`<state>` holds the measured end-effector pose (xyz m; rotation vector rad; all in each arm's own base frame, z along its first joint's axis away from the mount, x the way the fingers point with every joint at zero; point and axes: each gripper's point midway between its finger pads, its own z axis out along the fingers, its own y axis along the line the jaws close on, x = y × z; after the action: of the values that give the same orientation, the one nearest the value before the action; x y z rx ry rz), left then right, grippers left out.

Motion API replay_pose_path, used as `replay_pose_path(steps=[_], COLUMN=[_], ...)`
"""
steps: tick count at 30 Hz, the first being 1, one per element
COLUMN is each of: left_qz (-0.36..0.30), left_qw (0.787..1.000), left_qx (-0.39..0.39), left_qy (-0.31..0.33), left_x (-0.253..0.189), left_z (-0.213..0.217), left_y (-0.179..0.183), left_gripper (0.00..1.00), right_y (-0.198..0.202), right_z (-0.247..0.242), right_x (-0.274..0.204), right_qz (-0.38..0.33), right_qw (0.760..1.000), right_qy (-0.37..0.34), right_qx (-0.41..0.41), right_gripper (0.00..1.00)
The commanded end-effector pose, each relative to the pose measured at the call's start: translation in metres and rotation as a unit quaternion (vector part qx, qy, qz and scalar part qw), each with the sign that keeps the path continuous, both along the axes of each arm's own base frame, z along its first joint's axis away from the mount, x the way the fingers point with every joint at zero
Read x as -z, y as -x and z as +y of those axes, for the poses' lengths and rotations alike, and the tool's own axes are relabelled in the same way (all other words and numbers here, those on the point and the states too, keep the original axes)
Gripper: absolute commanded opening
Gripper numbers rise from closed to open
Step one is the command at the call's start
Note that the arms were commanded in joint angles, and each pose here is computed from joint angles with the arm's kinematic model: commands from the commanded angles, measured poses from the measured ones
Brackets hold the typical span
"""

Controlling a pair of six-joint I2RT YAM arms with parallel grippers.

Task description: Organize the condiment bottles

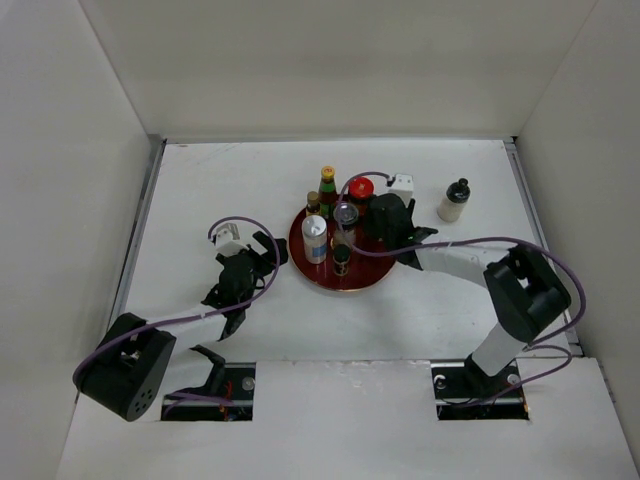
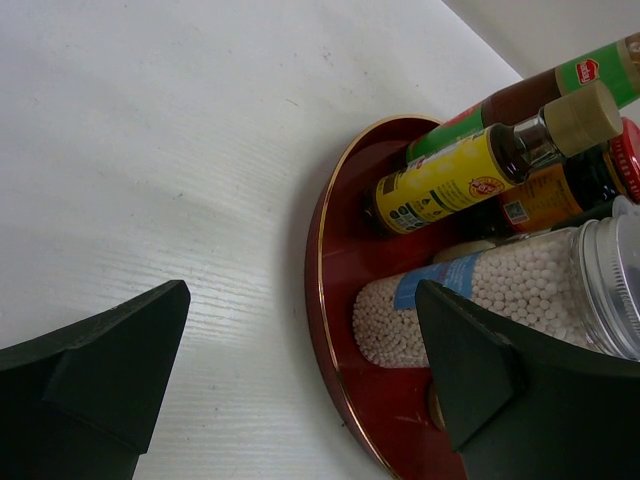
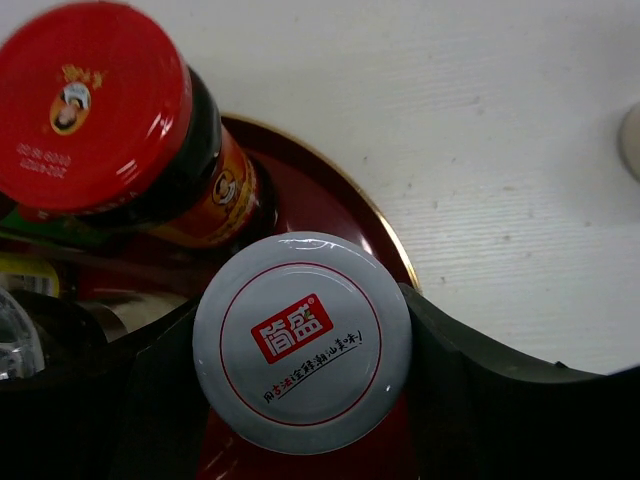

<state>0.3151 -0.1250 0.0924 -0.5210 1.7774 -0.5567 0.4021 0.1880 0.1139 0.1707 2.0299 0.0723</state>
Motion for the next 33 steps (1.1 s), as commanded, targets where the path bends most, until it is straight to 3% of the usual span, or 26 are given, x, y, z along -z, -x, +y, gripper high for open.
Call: replay_pose_path(steps=[1,6,10,12,17,25,33], left_qz=[-0.043,-0.041,-0.043,-0.039,-0.045,-0.041,-0.039], left_qw=[0.999,0.999,0.999,0.999,0.999,0.999,0.999], left_qx=[0.002,0.002,0.002,0.002,0.000,0.001,0.004], left_qy=[0.027,0.026,0.027,0.025,0.028,0.027,0.026], left_x=[-0.030,-0.028,-0.029,-0.027,-0.031,-0.029,-0.028], left_z=[-0.005,-0.006,-0.006,-0.006,-0.005,-0.005,-0.007], left_y=[-0.010,-0.011,-0.010,-0.011,-0.010,-0.011,-0.012], left_gripper=[1.00,1.00,1.00,1.00,1.00,1.00,1.00], right_y=[-0.029,-0.029,-0.022,-0.015,0.003,-0.009,-0.055], right_z=[0.025,0.024,0.018,0.014,-0.031,-0.182,-0.212], right_x=[-0.048,-0.038,-0.044,-0.051,-0.069,-0.070,-0.047], right_qz=[-0.074,-0.067,-0.070,-0.070,-0.081,-0.084,-0.037], right_qw=[0.996,0.997,0.997,0.997,0.995,0.974,0.978], right_qy=[-0.047,-0.032,-0.029,-0.032,-0.035,-0.010,-0.012], right_qx=[-0.006,0.002,0.005,0.002,0.036,0.210,0.204], right_gripper=[0.56,0.67,0.90,0.95,0.98,1.00,1.00])
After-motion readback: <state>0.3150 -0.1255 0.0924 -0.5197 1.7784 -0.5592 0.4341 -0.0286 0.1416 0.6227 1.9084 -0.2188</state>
